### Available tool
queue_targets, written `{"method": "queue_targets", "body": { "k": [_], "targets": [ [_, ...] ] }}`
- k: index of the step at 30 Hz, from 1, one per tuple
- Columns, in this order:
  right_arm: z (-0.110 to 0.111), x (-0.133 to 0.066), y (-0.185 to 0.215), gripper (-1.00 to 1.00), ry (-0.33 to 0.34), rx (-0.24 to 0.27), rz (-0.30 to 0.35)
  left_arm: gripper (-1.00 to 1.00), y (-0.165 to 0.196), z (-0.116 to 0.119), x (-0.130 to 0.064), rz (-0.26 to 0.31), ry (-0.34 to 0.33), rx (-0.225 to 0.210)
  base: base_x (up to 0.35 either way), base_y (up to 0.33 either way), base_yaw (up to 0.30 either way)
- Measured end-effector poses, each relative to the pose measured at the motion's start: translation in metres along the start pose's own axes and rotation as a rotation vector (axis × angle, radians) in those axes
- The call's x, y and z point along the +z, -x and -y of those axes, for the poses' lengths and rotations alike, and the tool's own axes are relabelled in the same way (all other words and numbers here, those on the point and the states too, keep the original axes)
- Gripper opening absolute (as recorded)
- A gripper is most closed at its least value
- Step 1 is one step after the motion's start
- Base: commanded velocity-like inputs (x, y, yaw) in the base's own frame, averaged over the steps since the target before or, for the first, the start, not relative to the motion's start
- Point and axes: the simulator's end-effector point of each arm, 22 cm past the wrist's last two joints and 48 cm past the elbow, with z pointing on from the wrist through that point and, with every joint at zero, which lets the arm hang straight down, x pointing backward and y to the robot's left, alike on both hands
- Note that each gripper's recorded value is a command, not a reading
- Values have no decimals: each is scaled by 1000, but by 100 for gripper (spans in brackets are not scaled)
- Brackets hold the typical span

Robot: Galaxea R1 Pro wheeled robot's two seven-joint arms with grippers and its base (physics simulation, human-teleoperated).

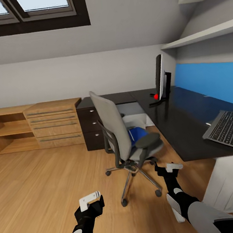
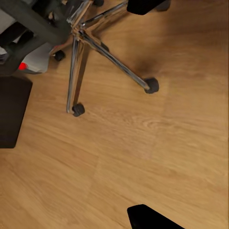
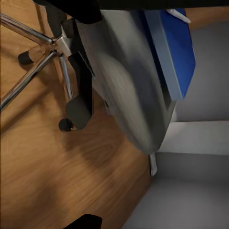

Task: In the bedroom, organize the workspace by keeping the computer under the desk, ensuring the monitor is on the desk, placing the keyboard on the desk next to the monitor, placing the mouse on the desk next to the keyboard, moving the folder from the swivel chair onto the desk next to the mouse, stacking the notebook on top of the folder with the pen on top of the notebook, and positioning the swivel chair next to the desk.

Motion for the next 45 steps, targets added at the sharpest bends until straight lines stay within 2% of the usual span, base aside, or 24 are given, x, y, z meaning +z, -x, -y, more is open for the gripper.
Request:
{"method": "queue_targets", "body": {
  "k": [6,12,14,23,25,28,45],
  "targets": [
    [-14,-2,-1,100,16,12,-3,100,0,0,0,-1,0,0,324,0,0],
    [-12,-3,-2,100,1,26,-6,100,0,-1,0,-1,2,0,269,-29,97],
    [-16,-3,-1,100,15,15,-4,100,0,-1,0,0,2,0,53,-12,200],
    [-16,-3,4,100,15,17,5,100,3,0,-2,7,0,-2,8,18,196],
    [-12,-3,6,100,-2,32,6,100,4,1,-2,9,-2,-2,0,245,195],
    [-16,-3,8,100,16,18,9,100,5,2,-3,11,-5,-1,0,170,199],
    [-16,-4,18,100,13,24,24,100,10,4,-7,22,-10,-1,0,7,227]
  ]
}}
